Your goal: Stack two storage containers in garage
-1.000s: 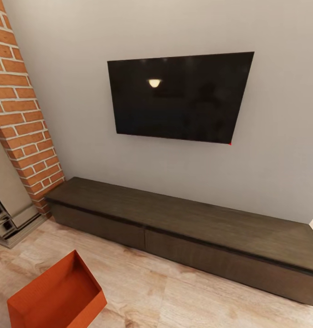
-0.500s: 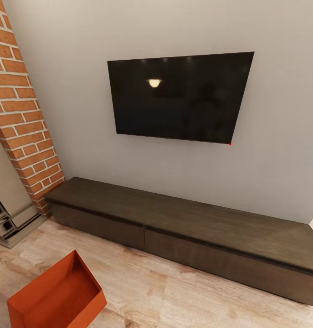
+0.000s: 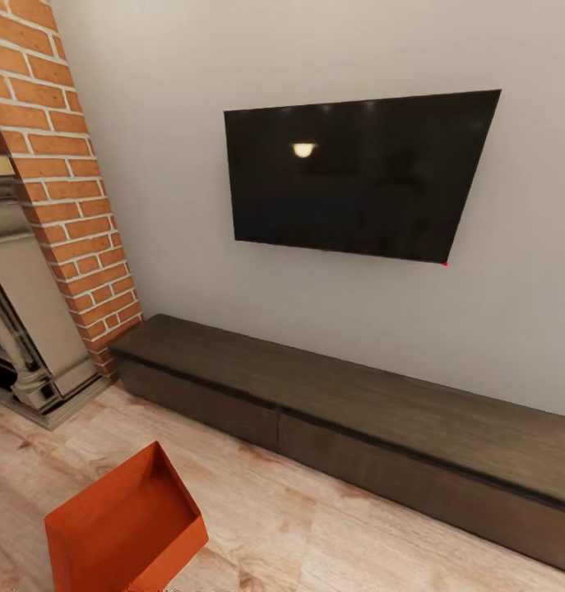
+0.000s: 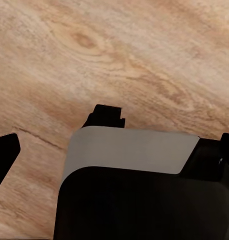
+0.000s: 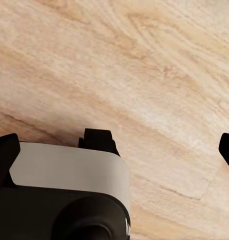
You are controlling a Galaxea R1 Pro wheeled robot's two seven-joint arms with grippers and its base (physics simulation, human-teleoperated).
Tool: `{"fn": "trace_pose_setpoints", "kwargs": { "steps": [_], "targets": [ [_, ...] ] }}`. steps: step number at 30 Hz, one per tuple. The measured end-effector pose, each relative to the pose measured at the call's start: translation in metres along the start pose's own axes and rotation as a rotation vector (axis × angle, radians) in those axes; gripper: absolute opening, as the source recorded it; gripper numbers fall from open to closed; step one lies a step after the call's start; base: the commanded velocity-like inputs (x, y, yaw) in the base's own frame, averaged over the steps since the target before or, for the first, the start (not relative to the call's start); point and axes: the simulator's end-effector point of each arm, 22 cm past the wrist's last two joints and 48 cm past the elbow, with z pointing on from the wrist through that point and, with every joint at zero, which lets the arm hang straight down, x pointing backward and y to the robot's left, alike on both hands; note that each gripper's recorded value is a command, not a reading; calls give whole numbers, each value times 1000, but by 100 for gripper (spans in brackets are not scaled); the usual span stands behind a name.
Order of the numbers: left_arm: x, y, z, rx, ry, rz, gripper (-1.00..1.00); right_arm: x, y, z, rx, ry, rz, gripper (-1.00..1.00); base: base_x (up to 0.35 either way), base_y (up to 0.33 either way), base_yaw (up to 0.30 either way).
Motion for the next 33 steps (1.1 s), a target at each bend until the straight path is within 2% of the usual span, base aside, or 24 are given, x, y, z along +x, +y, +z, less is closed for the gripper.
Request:
{"fn": "trace_pose_setpoints", "kwargs": {
  "steps": [33],
  "targets": [
    [0, 0, 0, 0, 0, 0, 100, 0, 0, 0, 0, 0, 0, 100, 0, 0, 269]
  ]
}}
